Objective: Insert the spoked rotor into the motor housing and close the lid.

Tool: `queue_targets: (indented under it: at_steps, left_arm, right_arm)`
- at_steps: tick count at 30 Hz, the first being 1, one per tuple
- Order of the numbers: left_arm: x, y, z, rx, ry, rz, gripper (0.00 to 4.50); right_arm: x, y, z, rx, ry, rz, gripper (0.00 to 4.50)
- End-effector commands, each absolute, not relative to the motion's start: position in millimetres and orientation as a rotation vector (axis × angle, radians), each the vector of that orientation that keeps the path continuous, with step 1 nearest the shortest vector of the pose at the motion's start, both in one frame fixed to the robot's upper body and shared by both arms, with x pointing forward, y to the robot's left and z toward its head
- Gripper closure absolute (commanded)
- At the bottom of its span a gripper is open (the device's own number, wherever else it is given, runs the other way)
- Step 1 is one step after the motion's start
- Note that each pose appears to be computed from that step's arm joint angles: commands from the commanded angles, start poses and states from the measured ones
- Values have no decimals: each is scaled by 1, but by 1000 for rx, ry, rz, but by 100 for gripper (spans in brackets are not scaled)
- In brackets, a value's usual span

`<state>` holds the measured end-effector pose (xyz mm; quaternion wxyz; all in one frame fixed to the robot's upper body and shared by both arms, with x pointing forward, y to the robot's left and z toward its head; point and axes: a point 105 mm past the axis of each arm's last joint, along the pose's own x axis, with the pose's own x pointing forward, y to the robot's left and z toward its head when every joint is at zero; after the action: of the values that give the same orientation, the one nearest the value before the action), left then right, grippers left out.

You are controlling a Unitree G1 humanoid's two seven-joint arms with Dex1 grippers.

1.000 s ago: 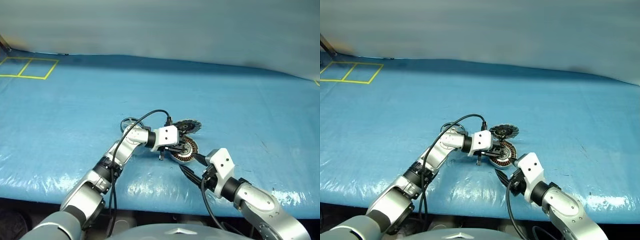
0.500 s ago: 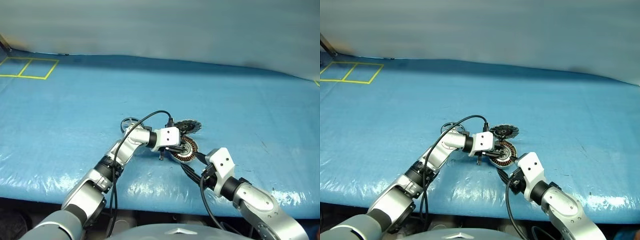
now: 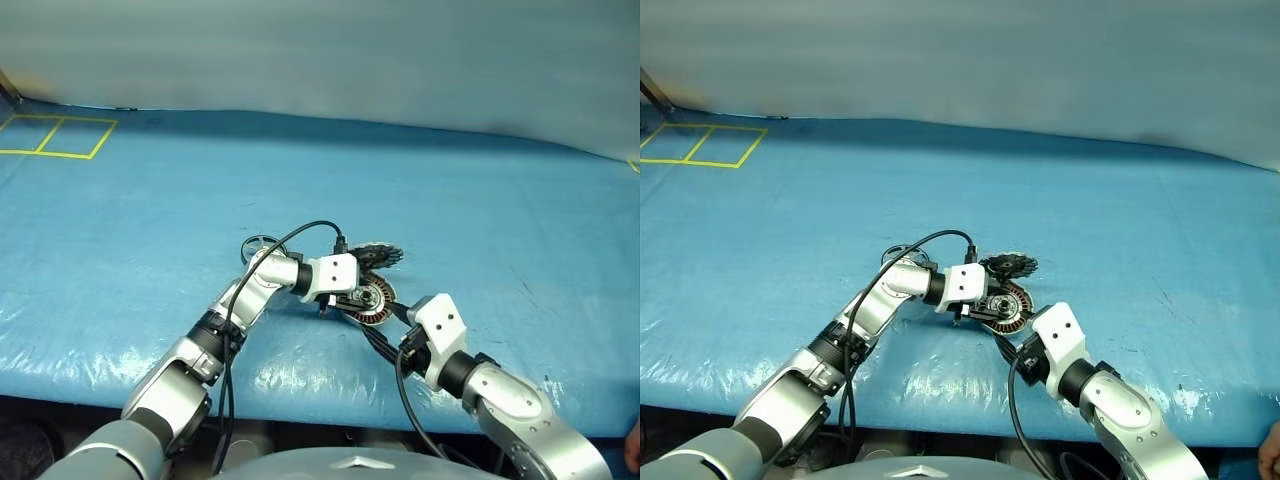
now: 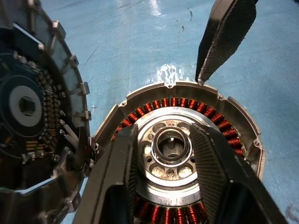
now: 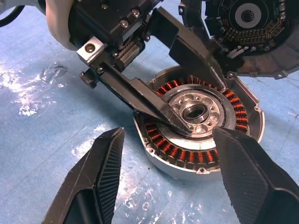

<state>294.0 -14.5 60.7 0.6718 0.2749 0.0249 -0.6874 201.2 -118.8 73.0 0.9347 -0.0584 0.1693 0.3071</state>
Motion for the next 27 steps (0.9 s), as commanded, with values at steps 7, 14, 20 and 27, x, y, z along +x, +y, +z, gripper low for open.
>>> queue_targets:
  at_steps: [7,14,20,27]
  left_arm:
    - [276,0,97,467,-58,-1631,197]
    - [273,33,107,357,-52,-1546,195]
    - [272,49,95,307,-22,-1434,195]
    - [257,59,87,249,-27,-1377,195]
  right_arm:
    - [204,-115,88,-97,272,630,130]
    - [222,-114,103,-63,180,625,192]
    - [239,-105,88,-100,220,671,391]
    - [254,-108,80,-140,259,659,448]
